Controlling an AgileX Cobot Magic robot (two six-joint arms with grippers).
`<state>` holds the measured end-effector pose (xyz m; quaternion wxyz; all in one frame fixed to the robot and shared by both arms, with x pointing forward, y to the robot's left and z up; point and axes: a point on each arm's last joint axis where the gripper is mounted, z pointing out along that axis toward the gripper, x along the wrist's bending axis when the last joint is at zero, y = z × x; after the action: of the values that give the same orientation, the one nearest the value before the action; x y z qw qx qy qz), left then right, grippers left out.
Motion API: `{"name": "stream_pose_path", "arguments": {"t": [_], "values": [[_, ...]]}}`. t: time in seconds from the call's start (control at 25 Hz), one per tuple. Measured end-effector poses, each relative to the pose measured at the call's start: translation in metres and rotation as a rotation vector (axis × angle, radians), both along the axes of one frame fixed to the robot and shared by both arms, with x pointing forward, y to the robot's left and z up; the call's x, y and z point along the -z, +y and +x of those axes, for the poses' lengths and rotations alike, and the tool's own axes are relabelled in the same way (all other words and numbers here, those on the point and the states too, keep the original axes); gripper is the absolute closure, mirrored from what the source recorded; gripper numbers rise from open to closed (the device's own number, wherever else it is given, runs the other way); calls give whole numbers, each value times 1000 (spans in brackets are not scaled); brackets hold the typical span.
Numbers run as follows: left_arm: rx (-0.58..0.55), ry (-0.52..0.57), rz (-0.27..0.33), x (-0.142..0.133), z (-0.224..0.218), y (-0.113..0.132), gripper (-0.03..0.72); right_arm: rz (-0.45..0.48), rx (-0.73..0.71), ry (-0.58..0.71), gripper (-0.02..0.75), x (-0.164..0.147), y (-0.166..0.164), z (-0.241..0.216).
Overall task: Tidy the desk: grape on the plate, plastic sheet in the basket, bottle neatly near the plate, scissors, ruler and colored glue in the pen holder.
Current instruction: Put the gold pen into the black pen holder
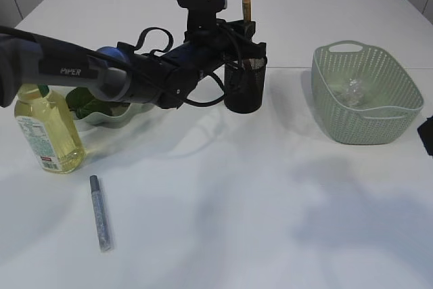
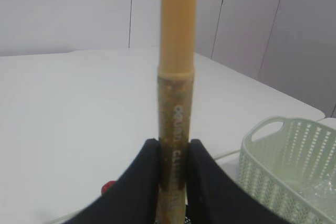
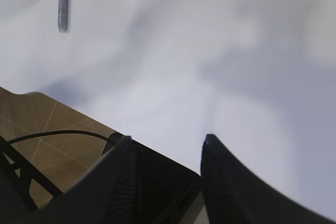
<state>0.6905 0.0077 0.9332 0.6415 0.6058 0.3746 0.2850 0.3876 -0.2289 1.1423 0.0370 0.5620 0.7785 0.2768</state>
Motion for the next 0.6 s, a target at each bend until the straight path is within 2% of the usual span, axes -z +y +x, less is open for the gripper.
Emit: {"name": "stream_pose_path", "arguments": {"t": [0.6], "values": [[-4,70,47,11,9,-5,563,0,-1,0,395,0,0,0]]}}
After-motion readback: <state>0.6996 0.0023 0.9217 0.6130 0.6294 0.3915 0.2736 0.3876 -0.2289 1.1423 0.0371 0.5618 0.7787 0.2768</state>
